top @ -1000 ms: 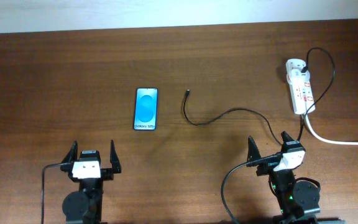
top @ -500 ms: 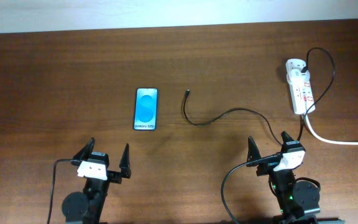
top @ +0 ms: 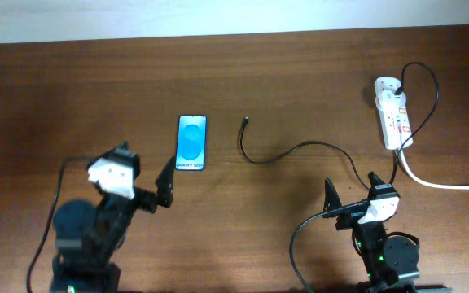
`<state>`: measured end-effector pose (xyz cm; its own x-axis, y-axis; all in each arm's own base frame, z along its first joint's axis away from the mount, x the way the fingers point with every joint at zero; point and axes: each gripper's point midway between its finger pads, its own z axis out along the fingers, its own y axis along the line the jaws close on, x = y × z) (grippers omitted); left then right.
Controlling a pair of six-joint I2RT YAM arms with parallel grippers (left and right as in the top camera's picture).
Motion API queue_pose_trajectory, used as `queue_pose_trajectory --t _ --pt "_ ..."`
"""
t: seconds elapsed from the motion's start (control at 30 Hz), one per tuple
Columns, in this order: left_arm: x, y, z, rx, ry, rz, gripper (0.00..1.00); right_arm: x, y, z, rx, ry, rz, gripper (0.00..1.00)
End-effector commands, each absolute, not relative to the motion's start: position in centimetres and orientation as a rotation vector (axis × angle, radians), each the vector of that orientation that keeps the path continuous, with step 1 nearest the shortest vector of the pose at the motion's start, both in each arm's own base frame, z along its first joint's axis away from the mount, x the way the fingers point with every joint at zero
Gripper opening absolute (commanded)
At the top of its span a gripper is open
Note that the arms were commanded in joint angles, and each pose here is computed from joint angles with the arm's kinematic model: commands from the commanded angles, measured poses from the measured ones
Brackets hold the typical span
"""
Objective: Plug charger to phone and switch on socket
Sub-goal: 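Move the left gripper over the blue phone and lower toward it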
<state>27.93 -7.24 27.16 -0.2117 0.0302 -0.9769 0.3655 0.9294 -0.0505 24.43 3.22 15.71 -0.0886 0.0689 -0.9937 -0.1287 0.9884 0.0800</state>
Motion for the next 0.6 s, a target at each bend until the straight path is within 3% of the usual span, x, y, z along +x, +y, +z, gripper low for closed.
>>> queue_pose_trajectory --t 0.0,0.37,0.57 --pt "30.4 -10.7 28.0 0.39 1.863 -0.399 0.99 24.4 3.1 15.4 -0.039 1.657 0.163 0.98" --pt "38.5 -18.9 21.1 0.562 2.33 -0.21 0.99 24.4 3.1 15.4 -0.039 1.657 0.163 0.98" --pt "40.0 -19.9 15.5 0.612 2.532 -0.183 0.99 24.4 3.1 15.5 -0.039 1.656 0.163 0.98"
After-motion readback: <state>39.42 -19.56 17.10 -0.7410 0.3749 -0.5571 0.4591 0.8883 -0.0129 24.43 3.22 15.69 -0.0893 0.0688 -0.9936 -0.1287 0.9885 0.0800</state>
